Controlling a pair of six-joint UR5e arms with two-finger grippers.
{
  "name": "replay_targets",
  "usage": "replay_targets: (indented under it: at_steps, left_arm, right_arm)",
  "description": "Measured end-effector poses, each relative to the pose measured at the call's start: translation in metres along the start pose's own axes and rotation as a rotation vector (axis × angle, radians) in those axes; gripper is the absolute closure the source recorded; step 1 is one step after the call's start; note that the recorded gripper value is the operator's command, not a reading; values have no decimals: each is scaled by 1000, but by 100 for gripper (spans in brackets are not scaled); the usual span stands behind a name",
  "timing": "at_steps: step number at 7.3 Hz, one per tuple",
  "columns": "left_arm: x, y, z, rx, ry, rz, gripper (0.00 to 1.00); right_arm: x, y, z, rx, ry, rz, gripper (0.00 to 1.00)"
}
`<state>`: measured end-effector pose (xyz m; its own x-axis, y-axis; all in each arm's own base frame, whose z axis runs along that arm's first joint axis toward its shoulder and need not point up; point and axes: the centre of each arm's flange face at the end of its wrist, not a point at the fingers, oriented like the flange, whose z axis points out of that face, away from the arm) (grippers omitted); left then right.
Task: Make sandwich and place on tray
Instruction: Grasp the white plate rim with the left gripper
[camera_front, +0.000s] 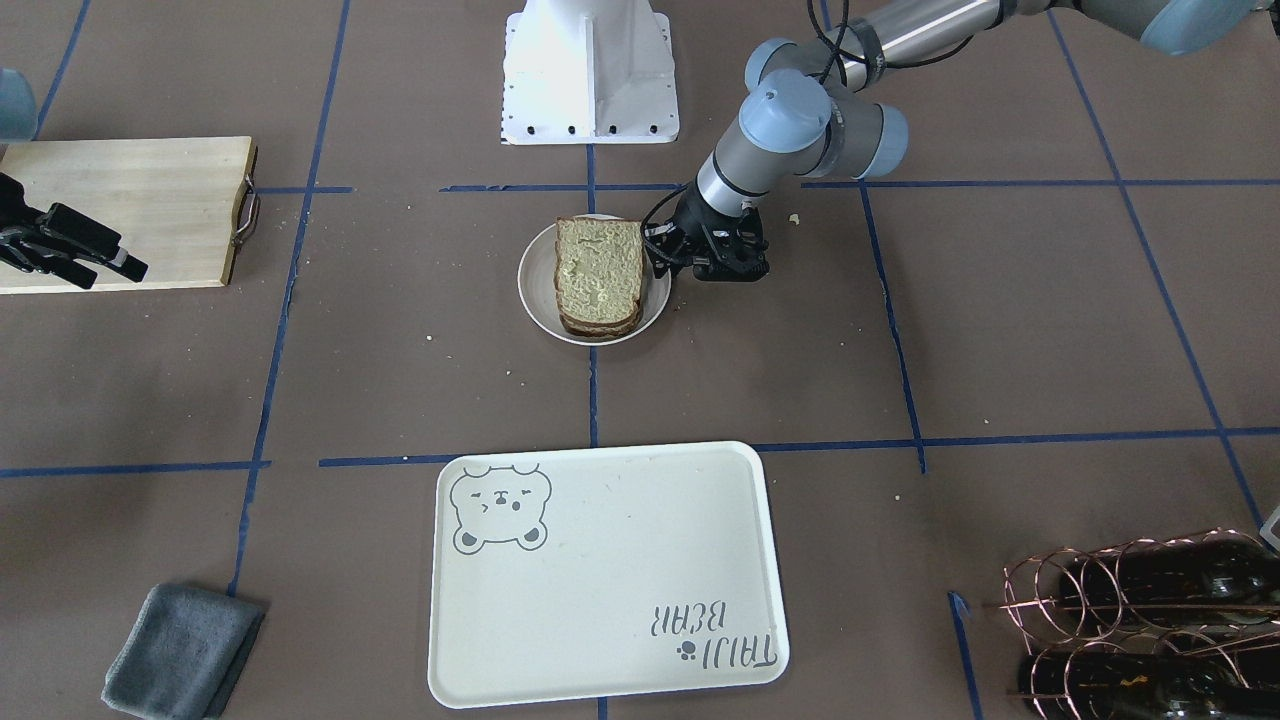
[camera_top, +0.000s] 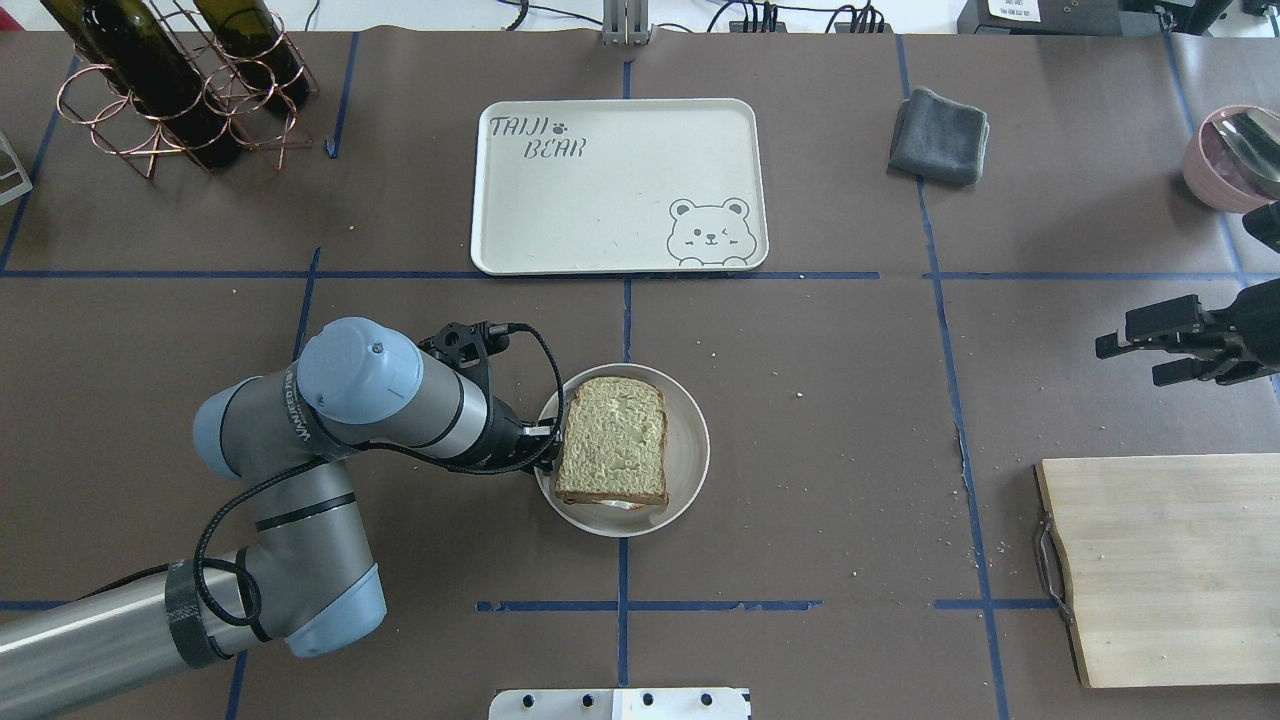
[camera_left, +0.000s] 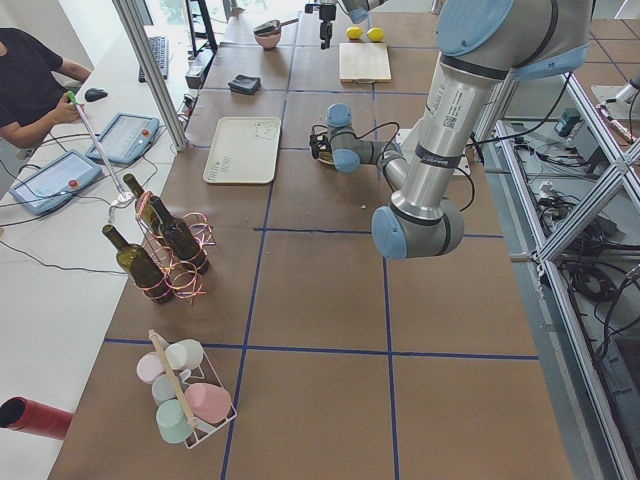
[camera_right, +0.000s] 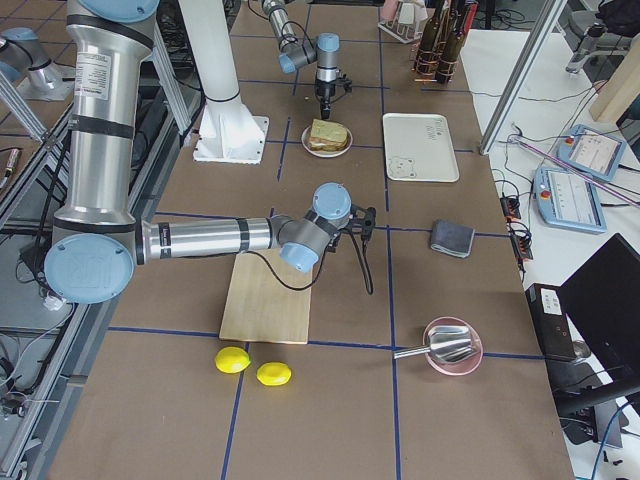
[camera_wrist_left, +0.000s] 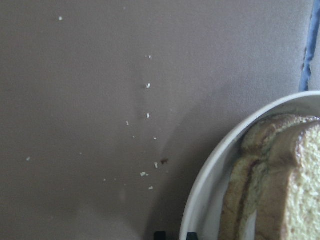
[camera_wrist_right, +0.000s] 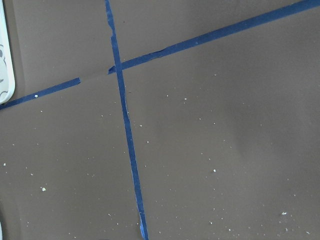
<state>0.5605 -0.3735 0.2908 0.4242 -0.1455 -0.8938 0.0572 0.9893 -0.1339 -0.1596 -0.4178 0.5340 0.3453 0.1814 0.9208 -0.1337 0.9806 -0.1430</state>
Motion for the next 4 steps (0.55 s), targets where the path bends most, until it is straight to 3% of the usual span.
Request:
replay_targets:
  at_steps: [1, 4]
  left_arm:
    - [0, -1, 2, -1, -3, -1, 100]
    - [7, 1, -8, 1, 37, -1, 100]
  right_arm:
    - [1, 1, 0, -1, 1, 0, 0]
    - [2, 2, 1, -3, 3, 2, 0]
